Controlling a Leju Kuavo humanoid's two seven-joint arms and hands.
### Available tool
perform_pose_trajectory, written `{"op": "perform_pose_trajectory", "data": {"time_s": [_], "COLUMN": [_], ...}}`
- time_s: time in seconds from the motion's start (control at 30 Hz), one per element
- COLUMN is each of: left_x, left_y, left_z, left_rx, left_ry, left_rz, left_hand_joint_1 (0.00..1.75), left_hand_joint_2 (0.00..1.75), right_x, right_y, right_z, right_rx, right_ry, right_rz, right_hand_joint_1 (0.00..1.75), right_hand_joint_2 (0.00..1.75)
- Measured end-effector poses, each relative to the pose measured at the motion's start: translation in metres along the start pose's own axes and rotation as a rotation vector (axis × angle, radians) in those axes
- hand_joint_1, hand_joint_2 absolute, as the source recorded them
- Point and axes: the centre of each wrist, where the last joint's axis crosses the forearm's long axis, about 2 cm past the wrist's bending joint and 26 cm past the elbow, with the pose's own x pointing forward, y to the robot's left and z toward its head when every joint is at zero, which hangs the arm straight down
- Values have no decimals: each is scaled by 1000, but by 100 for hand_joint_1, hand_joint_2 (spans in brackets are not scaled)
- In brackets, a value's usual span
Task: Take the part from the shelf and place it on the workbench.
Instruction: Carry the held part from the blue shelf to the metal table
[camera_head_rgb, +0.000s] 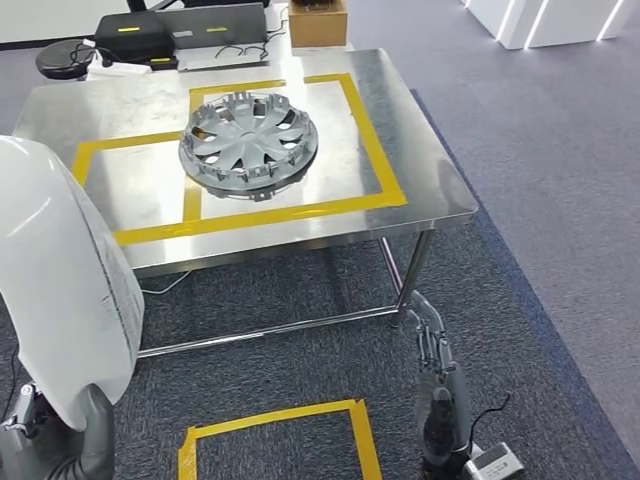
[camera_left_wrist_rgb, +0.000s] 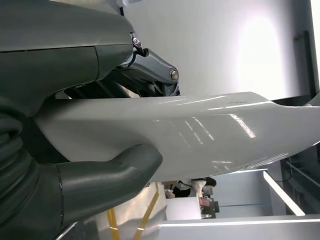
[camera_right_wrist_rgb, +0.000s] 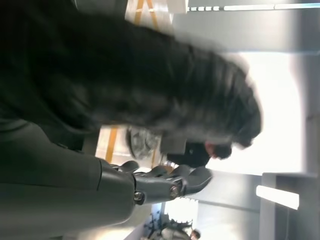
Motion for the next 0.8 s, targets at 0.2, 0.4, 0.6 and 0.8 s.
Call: {"op": "perform_pose_trajectory", "data": {"time_s": [0.2,0.4,0.6,0.8], "left_x": [0,0,0,0], "left_y": [2,3,4,5], "left_z": [0,0,1,0], "left_rx": [1,1,16,11], "left_ry": [-5,-4,5,1], "left_rz": [-4,-6,9,16], "left_hand_joint_1": [175,175,175,175], "left_hand_joint_2": [175,175,175,175], "right_x": [0,0,0,-1], "right_y": [-1,-2,-2,-2], "right_z": [1,1,0,-1], "right_rx": [-4,-4,-4,-3], "right_ry": [1,-1,-11,-18], "right_rz": [1,2,-4,-5], "right_hand_joint_1": [0,0,0,0], "right_hand_joint_2": [0,0,0,0]}}
